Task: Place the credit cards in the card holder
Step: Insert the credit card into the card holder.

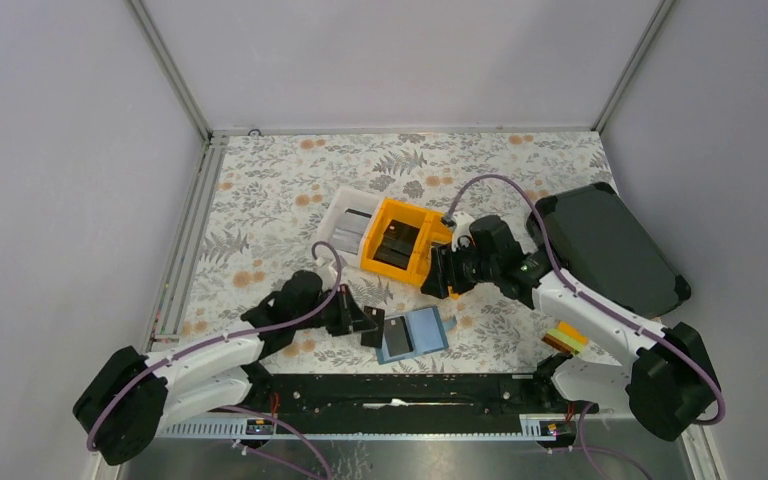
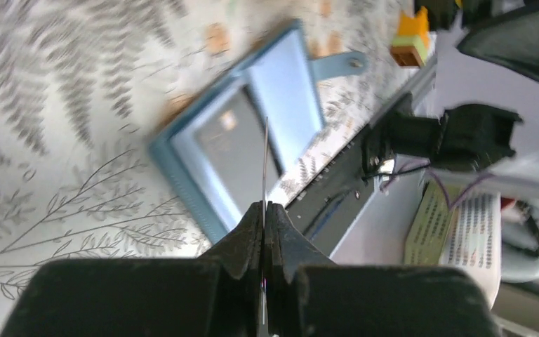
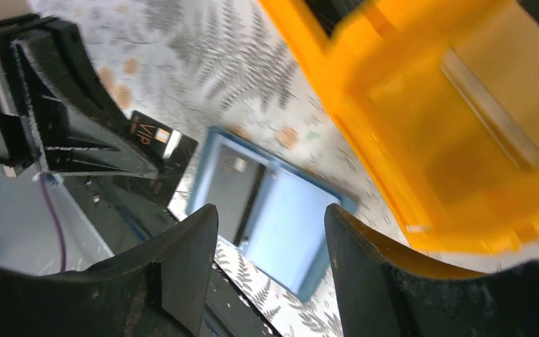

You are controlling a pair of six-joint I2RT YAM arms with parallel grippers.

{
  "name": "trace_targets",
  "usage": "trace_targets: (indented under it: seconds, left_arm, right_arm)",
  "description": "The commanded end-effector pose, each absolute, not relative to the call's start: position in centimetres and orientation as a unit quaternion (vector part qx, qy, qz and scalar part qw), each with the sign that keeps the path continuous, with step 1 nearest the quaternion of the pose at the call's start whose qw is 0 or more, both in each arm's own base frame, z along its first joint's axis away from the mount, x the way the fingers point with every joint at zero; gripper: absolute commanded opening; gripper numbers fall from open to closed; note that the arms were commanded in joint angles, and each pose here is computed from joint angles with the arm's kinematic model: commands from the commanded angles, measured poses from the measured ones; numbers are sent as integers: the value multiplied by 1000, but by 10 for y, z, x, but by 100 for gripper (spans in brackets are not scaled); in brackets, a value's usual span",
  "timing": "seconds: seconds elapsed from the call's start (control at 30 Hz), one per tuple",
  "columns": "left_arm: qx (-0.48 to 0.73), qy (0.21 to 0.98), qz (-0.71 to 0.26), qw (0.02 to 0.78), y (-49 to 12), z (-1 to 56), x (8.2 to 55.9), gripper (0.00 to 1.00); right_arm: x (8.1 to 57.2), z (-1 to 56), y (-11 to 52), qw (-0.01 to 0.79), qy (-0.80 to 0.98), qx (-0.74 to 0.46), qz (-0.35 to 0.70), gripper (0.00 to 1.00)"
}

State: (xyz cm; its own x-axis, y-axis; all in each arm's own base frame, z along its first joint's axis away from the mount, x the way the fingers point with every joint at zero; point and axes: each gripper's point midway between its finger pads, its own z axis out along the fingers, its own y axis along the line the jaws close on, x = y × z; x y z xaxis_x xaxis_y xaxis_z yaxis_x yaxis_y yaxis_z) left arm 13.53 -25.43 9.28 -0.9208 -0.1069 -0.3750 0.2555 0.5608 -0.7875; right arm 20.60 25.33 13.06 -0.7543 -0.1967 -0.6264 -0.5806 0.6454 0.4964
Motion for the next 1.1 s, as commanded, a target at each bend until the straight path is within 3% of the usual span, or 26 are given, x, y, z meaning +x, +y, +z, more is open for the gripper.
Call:
trace_targets:
  seconds: [0.0, 0.17, 0.7, 1.07]
  left_arm:
    - [-101, 808, -532, 230, -272, 113, 162, 0]
    - [-132, 808, -518, 246, -279, 112, 162, 0]
    - [-178, 813, -506, 226, -305, 101, 152, 0]
    - [-191, 817, -500, 216, -319, 90, 152, 0]
  right_arm:
    - [212, 102, 217, 284, 910, -119, 278, 63]
    - [204, 79, 199, 274, 926, -100, 242, 63]
    - [179, 46, 192, 210, 945, -87, 235, 48]
    - [173, 40, 193, 193, 947, -81, 242, 30]
